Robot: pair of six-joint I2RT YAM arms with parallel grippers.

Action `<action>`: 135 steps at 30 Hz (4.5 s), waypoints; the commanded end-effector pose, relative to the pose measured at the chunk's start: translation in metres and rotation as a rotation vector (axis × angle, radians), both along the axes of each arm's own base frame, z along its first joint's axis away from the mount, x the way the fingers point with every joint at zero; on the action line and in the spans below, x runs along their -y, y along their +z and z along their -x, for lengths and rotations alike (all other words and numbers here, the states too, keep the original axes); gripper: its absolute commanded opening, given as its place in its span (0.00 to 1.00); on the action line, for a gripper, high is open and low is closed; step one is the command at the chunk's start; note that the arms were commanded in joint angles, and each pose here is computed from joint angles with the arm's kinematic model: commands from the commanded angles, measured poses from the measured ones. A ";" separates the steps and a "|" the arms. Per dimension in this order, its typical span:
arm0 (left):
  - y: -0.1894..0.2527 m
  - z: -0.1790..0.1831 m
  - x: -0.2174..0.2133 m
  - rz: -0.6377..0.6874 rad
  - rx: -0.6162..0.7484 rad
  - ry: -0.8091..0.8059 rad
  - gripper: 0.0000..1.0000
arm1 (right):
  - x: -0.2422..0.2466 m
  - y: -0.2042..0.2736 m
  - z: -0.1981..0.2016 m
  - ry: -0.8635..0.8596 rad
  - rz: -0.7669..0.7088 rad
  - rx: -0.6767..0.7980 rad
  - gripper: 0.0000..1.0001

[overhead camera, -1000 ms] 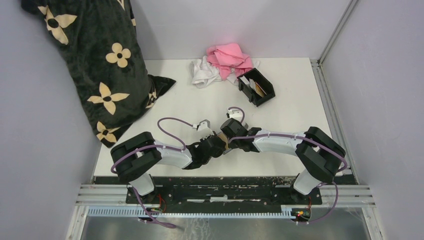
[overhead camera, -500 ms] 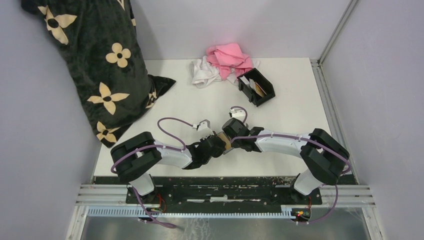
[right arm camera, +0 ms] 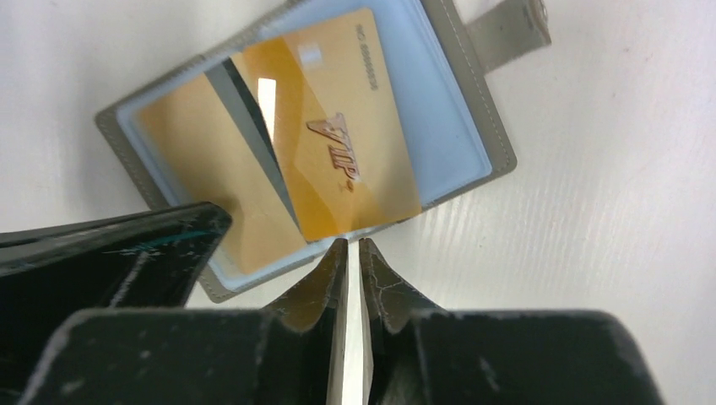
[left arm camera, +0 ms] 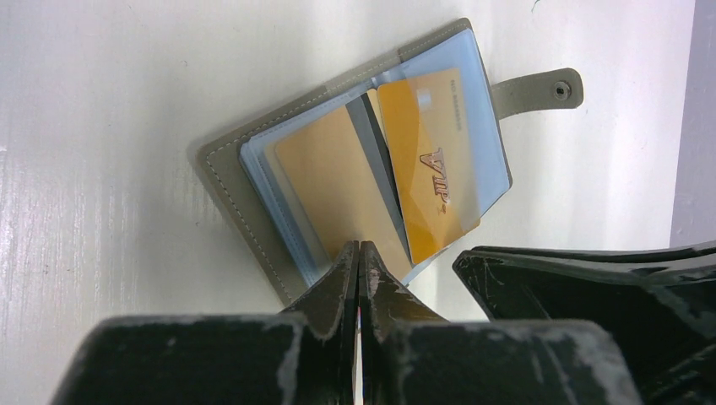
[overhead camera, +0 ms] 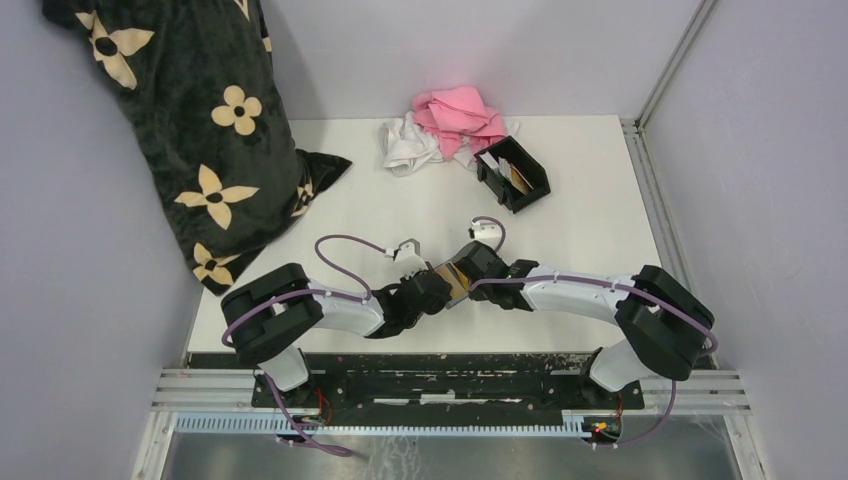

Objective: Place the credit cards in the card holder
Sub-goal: Insert the credit card into the card holder.

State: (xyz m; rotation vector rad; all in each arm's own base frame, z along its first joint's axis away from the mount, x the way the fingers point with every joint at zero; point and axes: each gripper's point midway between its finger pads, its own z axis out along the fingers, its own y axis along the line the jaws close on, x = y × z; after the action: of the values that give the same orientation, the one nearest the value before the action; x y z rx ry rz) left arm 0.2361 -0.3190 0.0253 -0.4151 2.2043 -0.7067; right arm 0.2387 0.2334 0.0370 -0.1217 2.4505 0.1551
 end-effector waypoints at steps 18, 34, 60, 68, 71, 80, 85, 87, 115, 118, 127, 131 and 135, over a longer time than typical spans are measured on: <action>-0.045 0.015 -0.034 -0.165 -0.109 0.010 0.03 | -0.003 -0.005 -0.005 -0.027 -0.008 0.024 0.11; -0.050 0.017 -0.035 -0.170 -0.122 0.009 0.03 | 0.001 -0.001 -0.016 -0.041 0.030 0.052 0.11; -0.056 0.020 -0.039 -0.169 -0.135 0.012 0.03 | 0.014 0.004 -0.029 -0.087 0.078 0.081 0.10; -0.056 0.021 -0.038 -0.161 -0.135 0.012 0.03 | 0.006 0.023 -0.024 -0.041 0.035 0.099 0.19; -0.057 0.022 -0.038 -0.156 -0.136 0.008 0.03 | -0.003 0.024 -0.022 -0.019 0.021 0.089 0.23; -0.055 0.023 -0.037 -0.120 -0.132 -0.009 0.03 | -0.027 0.016 -0.017 0.030 0.016 0.061 0.31; -0.056 0.024 -0.037 -0.114 -0.136 -0.013 0.03 | -0.030 0.011 -0.017 0.041 0.044 0.050 0.34; -0.056 0.024 -0.036 -0.112 -0.135 -0.015 0.03 | -0.031 0.009 -0.016 0.047 0.055 0.047 0.35; -0.066 0.025 -0.038 -0.110 -0.165 -0.010 0.03 | 0.008 0.002 -0.012 0.017 0.341 0.123 0.35; -0.066 0.025 -0.037 -0.112 -0.163 -0.010 0.03 | 0.012 0.001 -0.012 0.013 0.359 0.123 0.35; -0.064 0.023 -0.040 -0.125 -0.162 -0.016 0.03 | 0.004 0.019 -0.002 -0.055 0.116 0.154 0.35; -0.068 0.025 -0.038 -0.115 -0.176 -0.028 0.03 | -0.004 0.020 0.007 -0.132 -0.095 0.151 0.34; -0.071 0.027 -0.035 -0.093 -0.193 -0.037 0.03 | -0.016 0.021 0.010 -0.201 -0.324 0.165 0.33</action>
State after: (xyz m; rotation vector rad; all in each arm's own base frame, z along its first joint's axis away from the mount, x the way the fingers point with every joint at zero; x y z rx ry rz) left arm 0.2413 -0.3268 0.0220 -0.4832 2.1931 -0.8680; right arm 0.2262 0.2212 0.0454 0.0086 2.3108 0.1198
